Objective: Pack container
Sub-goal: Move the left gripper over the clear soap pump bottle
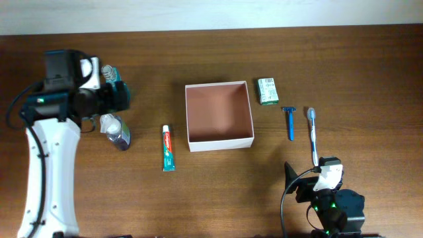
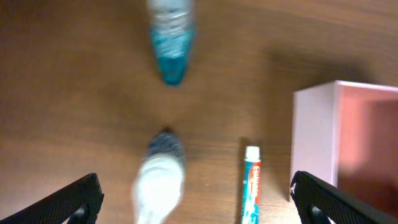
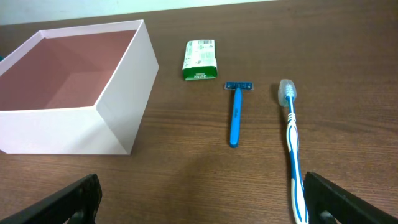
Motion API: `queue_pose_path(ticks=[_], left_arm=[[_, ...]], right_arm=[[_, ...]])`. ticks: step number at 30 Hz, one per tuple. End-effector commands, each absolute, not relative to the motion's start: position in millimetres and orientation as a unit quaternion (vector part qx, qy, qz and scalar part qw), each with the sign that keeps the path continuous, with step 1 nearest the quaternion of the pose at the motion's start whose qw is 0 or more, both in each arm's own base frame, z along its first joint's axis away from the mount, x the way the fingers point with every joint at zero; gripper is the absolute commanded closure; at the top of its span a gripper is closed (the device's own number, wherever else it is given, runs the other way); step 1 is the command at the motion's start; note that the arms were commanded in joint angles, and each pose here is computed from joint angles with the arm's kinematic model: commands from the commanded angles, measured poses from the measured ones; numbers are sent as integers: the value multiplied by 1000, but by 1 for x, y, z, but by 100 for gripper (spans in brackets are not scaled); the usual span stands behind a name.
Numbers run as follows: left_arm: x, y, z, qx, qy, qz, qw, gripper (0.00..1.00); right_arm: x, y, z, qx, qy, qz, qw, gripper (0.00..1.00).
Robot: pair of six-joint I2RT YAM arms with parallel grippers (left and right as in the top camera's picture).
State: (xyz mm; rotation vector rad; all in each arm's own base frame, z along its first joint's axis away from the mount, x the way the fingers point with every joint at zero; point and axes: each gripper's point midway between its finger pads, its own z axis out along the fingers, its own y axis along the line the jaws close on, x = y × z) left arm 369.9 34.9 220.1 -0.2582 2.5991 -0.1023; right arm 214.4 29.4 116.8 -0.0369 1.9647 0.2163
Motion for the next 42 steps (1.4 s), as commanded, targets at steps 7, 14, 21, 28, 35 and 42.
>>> queue_pose_path(ticks=[7,14,21,28,35,42], left_arm=[[367,47,187,-127,971,-52,195,1],[372,48,157,-128,978,-54,154,1],[370,46,124,-132,984,-59,101,1],[368,46,120,-133,985,-59,91,1],[361,45,119,-134,986,-60,77,1],[360,45,119,-134,986,-60,74,1]], right_arm=[[214,32,114,-17,832,99,546,1],[214,32,114,-17,831,99,546,1],[214,32,114,-17,832,99,546,1],[214,32,114,-17,831,99,546,1],[214,32,114,-17,832,99,546,1],[214,32,114,-17,831,99,546,1]])
